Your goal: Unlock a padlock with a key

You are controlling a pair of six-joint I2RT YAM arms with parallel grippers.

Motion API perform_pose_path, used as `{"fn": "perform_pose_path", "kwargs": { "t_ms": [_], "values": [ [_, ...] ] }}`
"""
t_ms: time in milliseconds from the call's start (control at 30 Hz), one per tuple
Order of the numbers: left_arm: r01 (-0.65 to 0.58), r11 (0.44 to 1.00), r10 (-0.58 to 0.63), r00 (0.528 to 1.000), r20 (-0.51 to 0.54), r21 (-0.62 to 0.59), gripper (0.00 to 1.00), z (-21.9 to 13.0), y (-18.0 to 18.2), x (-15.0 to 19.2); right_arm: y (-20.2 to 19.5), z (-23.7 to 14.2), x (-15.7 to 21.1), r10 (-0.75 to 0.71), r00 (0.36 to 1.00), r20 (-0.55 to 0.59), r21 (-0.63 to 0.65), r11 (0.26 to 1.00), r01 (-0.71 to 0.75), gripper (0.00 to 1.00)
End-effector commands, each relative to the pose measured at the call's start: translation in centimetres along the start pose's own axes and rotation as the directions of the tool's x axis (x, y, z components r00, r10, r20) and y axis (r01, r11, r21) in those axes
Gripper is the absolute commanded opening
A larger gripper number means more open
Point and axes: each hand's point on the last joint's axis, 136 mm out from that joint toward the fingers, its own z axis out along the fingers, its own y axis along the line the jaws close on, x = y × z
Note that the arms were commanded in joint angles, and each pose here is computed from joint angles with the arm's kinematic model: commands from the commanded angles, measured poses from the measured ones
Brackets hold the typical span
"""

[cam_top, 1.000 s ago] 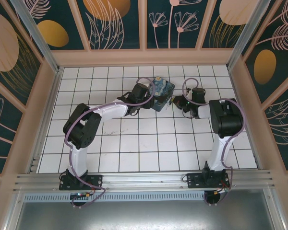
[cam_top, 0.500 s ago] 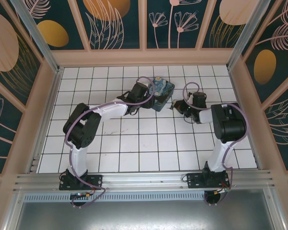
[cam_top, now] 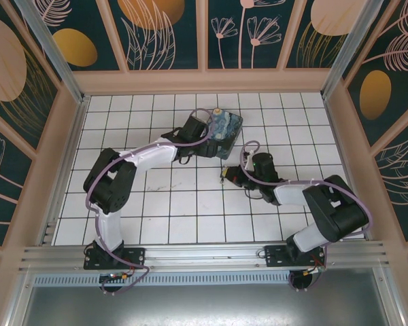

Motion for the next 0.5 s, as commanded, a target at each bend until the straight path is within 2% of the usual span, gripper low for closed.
{"fn": "perform_pose_path", "kwargs": {
  "t_ms": [0,167,300,367,467],
  "values": [
    [-0.026,1.0,0.023,0.989,-0.146,-0.017,0.98,-2.0,0.6,3.5,0.5,0.2,0.8,0.009,1.0,0.003,0.006,1.0,-0.009,0.0],
    [-0.001,1.0,0.002,0.997,-0.071,0.025,0.98,-5.0,-0.2,1.0,-0.3,1.0,2.4,0.017,0.999,-0.031,0.027,1.0,-0.016,0.02],
    [0.012,1.0,-0.011,0.999,-0.037,0.025,0.99,-6.3,-0.4,-0.2,-0.9,1.2,2.6,0.016,0.999,-0.039,0.045,0.999,-0.014,0.13],
    [0.02,1.0,-0.019,1.0,-0.017,0.022,0.98,-7.1,-0.4,-0.9,-1.1,1.2,2.6,0.013,0.999,-0.041,0.059,0.998,-0.01,0.24],
    [0.028,1.0,-0.028,0.999,0.023,0.008,0.99,-8.4,-0.1,-1.9,-1.5,1.0,2.4,0.0,0.999,-0.036,0.088,0.996,0.003,0.48]
  ]
}}
